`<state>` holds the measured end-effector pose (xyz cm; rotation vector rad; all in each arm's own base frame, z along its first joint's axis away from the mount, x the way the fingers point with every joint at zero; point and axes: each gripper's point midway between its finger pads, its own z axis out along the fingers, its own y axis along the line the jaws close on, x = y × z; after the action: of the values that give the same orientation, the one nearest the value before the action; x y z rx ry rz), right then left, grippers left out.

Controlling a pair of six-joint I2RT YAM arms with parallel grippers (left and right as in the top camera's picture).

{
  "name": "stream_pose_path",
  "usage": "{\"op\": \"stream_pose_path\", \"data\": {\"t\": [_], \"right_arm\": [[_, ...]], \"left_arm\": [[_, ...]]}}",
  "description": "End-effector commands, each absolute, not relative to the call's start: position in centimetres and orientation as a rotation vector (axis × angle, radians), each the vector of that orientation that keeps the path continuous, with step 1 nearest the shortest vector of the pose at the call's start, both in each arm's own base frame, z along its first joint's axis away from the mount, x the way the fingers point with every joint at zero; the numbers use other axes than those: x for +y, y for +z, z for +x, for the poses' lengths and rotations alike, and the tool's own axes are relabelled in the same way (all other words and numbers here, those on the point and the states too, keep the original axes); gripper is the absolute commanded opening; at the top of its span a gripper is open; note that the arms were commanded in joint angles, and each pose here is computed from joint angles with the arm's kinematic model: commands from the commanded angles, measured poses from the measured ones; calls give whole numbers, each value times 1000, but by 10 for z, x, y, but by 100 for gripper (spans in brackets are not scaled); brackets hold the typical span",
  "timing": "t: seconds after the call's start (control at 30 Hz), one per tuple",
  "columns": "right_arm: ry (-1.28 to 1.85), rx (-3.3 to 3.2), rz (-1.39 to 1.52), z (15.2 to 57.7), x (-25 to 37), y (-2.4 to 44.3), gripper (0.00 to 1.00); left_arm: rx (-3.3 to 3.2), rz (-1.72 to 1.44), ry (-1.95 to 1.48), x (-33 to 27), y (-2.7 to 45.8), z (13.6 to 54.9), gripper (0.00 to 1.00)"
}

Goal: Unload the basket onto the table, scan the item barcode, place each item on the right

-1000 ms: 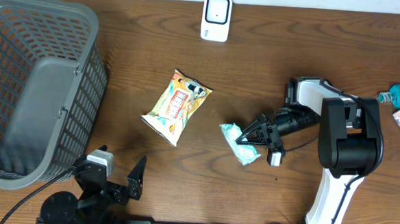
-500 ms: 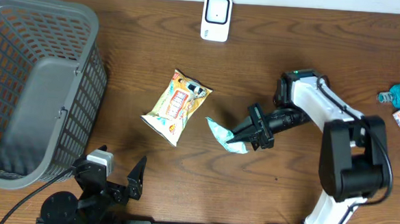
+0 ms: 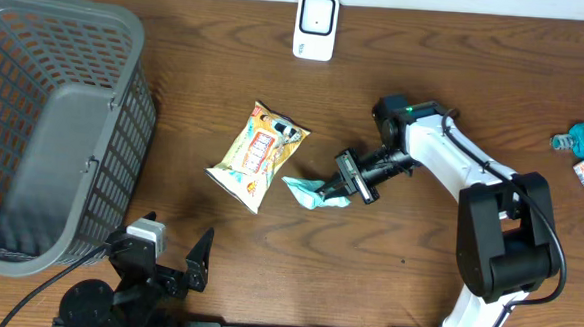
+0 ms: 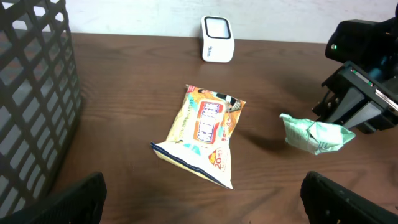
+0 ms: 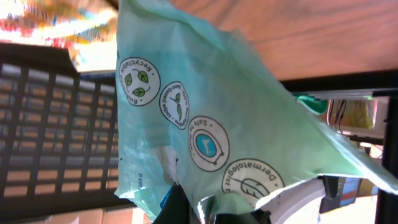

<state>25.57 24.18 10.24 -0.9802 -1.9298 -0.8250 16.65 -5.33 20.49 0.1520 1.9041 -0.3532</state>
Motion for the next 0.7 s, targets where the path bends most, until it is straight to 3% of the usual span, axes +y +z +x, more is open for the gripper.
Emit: {"op": "stream_pose_path", "data": {"t": [0.0, 0.2, 0.43, 0.67], "right_arm": [[-920, -1862, -898, 253, 258, 130, 1], [-889, -1818, -1000, 266, 267, 131, 1], [-1429, -2109, -809, 363, 298, 152, 1], [-1594, -2332, -1031, 428, 287, 150, 2]], "left_arm": [[1892, 159, -362, -55, 208, 165, 98], [1892, 158, -362, -55, 208, 165, 98], [1892, 159, -362, -55, 208, 165, 98], [1892, 159, -362, -55, 208, 165, 98]]}}
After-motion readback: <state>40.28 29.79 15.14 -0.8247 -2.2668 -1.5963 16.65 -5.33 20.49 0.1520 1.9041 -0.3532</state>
